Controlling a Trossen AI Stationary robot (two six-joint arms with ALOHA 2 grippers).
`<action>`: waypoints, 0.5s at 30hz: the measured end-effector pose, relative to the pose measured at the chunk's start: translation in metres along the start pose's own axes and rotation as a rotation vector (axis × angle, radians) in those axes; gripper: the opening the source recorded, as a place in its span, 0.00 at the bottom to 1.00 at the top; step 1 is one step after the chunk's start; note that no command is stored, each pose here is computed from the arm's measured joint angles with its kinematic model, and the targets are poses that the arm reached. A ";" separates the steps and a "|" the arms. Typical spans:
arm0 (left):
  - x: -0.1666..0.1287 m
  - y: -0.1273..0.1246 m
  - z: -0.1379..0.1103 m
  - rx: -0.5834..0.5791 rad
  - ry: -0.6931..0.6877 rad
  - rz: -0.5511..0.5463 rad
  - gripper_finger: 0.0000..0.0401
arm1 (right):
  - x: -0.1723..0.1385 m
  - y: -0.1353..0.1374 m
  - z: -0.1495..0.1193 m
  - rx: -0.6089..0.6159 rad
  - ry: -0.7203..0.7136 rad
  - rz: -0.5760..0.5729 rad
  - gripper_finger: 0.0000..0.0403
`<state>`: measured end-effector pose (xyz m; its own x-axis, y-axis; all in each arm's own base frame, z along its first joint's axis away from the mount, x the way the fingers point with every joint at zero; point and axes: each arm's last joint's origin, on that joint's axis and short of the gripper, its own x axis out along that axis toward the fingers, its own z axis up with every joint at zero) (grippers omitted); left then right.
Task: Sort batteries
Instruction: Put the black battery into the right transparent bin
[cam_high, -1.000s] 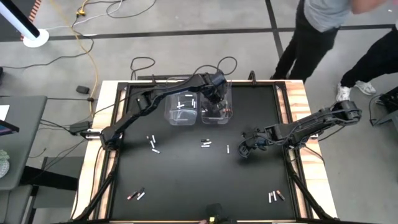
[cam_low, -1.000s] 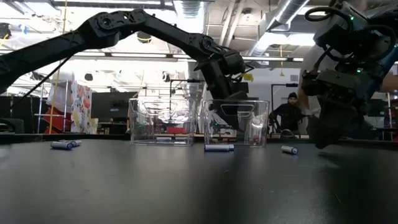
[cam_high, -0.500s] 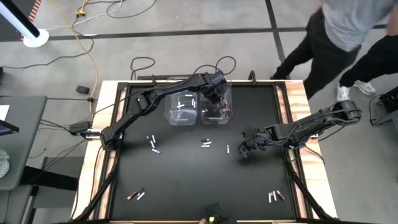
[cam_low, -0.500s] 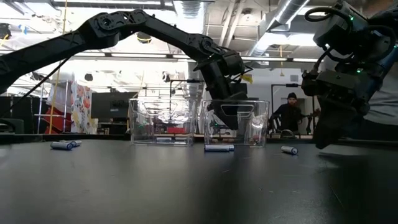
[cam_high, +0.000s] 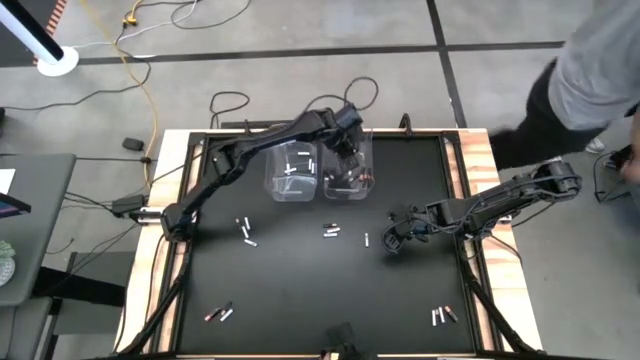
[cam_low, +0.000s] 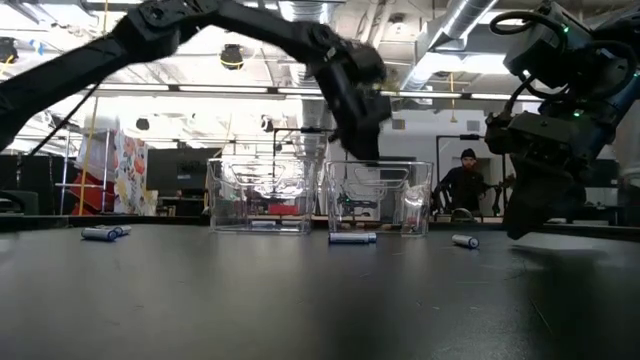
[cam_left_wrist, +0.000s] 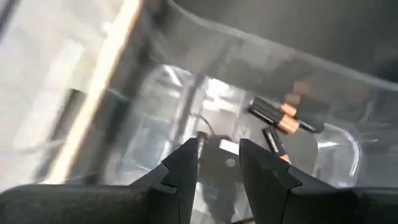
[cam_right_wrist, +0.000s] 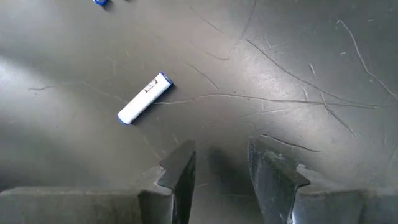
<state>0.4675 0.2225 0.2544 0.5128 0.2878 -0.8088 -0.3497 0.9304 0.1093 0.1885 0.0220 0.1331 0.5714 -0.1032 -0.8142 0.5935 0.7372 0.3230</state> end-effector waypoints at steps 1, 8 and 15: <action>-0.011 0.002 0.004 0.005 -0.021 0.015 0.28 | 0.000 0.000 0.000 0.000 0.001 -0.001 0.41; -0.105 0.023 0.021 0.004 -0.192 0.089 0.28 | 0.000 0.000 0.000 0.043 0.001 -0.001 0.41; -0.184 0.031 0.009 -0.002 -0.201 0.055 0.28 | 0.000 0.000 0.000 0.141 0.001 -0.002 0.41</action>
<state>0.3692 0.2007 0.4117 0.6393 0.3774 -0.6700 -0.3826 0.9119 0.1486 0.1884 0.0219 0.1330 0.5694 -0.1037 -0.8155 0.6684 0.6359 0.3858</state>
